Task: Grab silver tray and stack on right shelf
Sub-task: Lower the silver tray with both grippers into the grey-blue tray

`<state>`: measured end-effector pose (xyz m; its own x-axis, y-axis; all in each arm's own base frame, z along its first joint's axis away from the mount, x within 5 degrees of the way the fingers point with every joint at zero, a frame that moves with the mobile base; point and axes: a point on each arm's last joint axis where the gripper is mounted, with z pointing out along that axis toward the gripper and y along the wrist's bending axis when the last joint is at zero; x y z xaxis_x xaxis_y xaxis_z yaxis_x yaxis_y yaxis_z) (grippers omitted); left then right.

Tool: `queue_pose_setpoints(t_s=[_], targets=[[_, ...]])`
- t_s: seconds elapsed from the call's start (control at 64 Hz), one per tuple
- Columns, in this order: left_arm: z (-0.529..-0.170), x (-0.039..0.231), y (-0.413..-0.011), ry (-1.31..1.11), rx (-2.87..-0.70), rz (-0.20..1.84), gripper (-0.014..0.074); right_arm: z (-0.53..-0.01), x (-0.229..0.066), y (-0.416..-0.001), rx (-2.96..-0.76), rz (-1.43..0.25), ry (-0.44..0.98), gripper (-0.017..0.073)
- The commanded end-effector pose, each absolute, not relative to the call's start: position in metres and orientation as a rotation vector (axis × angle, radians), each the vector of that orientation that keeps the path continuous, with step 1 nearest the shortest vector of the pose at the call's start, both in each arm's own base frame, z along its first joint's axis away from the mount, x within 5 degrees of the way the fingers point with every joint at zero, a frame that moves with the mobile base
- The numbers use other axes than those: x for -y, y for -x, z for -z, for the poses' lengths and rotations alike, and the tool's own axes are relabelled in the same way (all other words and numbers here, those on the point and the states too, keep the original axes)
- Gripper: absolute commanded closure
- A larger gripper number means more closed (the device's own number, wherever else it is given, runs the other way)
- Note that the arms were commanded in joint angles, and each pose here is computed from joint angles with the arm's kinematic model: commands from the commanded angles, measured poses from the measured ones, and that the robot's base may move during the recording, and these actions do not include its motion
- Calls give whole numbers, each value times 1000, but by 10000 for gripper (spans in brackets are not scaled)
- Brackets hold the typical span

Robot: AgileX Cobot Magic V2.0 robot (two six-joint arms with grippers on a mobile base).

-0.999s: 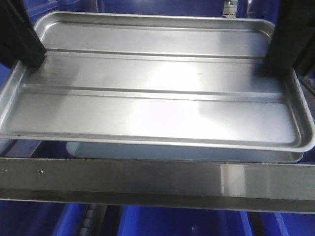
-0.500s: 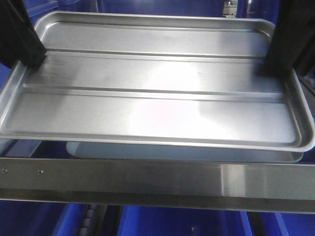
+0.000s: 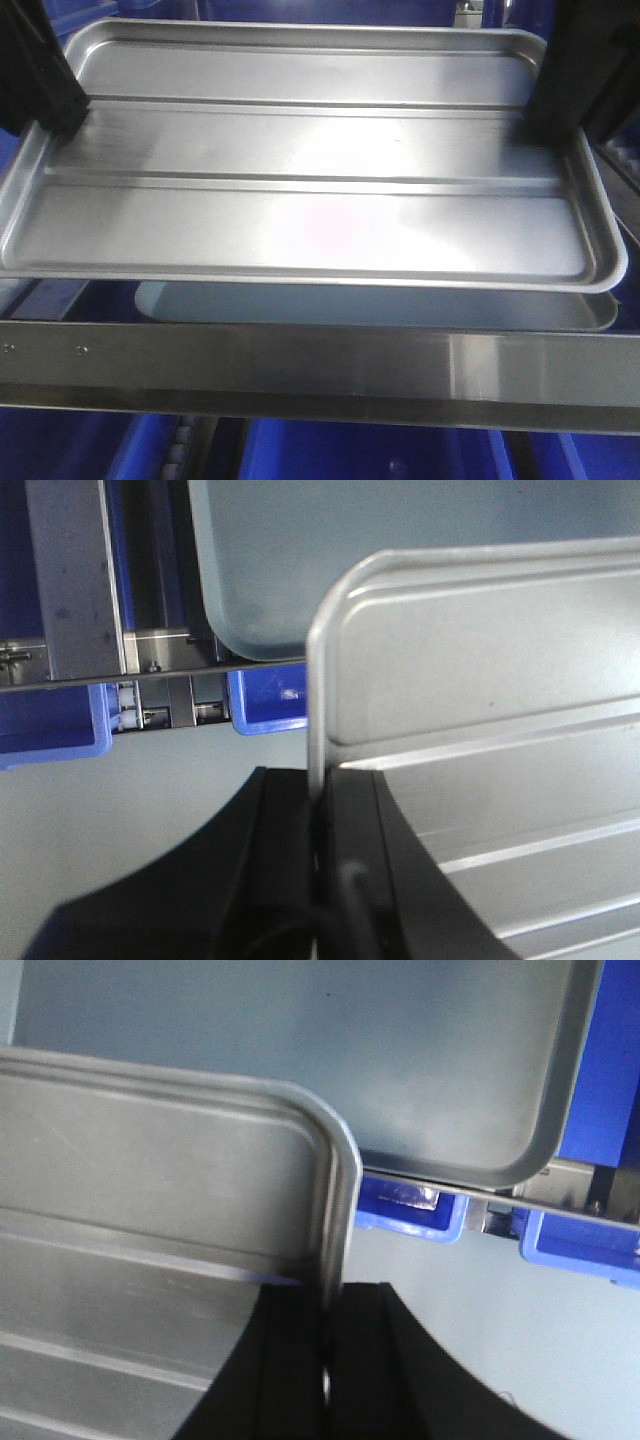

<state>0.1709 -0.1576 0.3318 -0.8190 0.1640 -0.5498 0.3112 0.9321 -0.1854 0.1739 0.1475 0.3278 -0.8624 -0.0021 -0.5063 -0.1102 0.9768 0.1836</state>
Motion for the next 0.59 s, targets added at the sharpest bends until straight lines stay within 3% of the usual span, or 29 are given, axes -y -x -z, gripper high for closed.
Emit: queue_pose_setpoints(t_s=[0.0, 0.312, 0.578], targets=[[-357, 160, -172, -343, -2394, 453, 687, -352, -147, -179, -2443, -332, 140, 503], [-378, 182, -206, -384, -2299, 333, 687, -385, -139, -189, -2348, -178, 149, 503], [-359, 203, -250, -347, -2354, 267, 687, -376, -123, -228, -2389, -40, 10, 503]])
